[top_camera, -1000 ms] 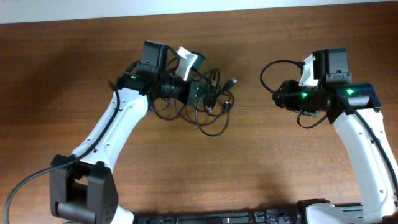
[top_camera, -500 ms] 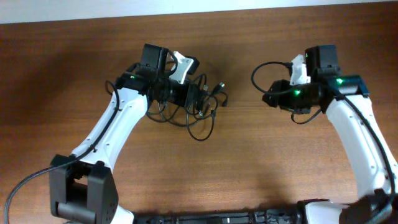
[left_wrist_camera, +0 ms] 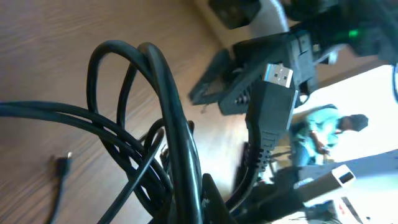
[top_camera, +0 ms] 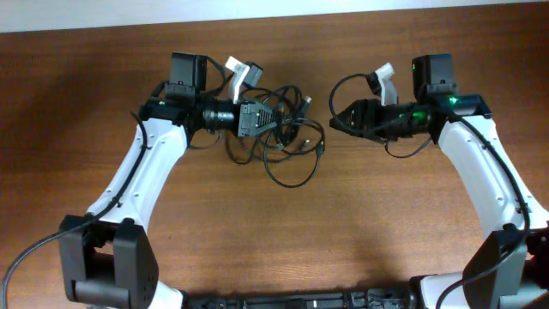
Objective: Untangle cables
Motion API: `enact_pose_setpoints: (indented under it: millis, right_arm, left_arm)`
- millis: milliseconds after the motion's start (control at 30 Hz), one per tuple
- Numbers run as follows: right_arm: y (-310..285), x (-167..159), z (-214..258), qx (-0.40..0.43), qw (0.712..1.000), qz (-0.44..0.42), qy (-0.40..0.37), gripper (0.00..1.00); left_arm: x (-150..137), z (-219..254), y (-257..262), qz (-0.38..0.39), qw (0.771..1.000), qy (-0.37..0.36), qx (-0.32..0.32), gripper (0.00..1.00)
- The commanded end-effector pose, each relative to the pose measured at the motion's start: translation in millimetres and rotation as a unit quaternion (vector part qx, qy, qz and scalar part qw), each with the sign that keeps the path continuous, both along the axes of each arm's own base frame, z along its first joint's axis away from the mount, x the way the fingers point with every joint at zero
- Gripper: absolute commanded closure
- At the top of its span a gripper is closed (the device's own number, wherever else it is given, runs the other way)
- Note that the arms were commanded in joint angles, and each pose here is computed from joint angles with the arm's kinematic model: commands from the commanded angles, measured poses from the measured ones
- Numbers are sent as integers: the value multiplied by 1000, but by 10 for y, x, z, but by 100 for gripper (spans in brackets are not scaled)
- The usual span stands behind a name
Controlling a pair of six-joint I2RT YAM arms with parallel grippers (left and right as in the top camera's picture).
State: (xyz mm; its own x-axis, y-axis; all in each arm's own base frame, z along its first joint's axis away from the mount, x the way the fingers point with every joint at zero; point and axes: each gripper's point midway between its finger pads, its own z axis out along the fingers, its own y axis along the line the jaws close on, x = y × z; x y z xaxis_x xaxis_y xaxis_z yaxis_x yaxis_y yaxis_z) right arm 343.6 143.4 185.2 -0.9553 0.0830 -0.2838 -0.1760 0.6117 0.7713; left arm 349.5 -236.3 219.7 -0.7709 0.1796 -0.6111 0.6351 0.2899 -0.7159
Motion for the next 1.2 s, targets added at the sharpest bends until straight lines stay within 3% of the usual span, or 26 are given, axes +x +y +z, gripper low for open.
enact_pose_setpoints:
  millis: [0, 300, 333, 400, 500, 667, 767, 867, 933, 1000, 1067, 1167]
  right_arm:
    - [223, -58, 190, 44, 997, 53, -34, 34]
    - [522, -55, 294, 54, 990, 96, -84, 32]
    - [538, -29, 312, 54, 990, 95, -91, 36]
    - [555, 68, 382, 59, 988, 89, -114, 69]
    - [510, 177, 348, 36, 989, 68, -125, 95]
    - [356, 272, 153, -21, 996, 12, -91, 96]
    - [-76, 282, -264, -155, 985, -76, -25, 96]
    - [-494, 208, -506, -271, 954, -128, 10, 96]
    - [-667, 164, -571, -316, 938, -144, 20, 96]
    - [-884, 123, -618, -369, 914, -167, 29, 96]
    - [-1072, 77, -638, -406, 889, -207, 48, 96]
    - [-1088, 65, -640, -407, 886, -215, 53, 96]
  left_arm:
    - [-120, 422, -69, -42, 996, -6, -73, 100]
    - [-124, 612, -102, -39, 990, 82, -109, 100]
    - [-124, 613, -102, -37, 989, 93, -109, 100]
    - [-144, 629, -103, -41, 988, 101, -113, 100]
    - [-155, 638, -103, -44, 987, 105, -115, 100]
    - [-149, 638, -94, -43, 987, 105, -115, 100]
    - [-52, 580, -40, -21, 991, 82, -102, 100]
    - [168, 191, 167, 71, 994, 82, -15, 100]
    - [309, -268, 486, 162, 977, 94, 106, 100]
    - [399, -586, 929, 245, 941, 112, 206, 100]
    - [454, -684, 1244, 290, 918, 124, 239, 100]
    - [458, -733, 1492, 348, 889, 184, 233, 100]
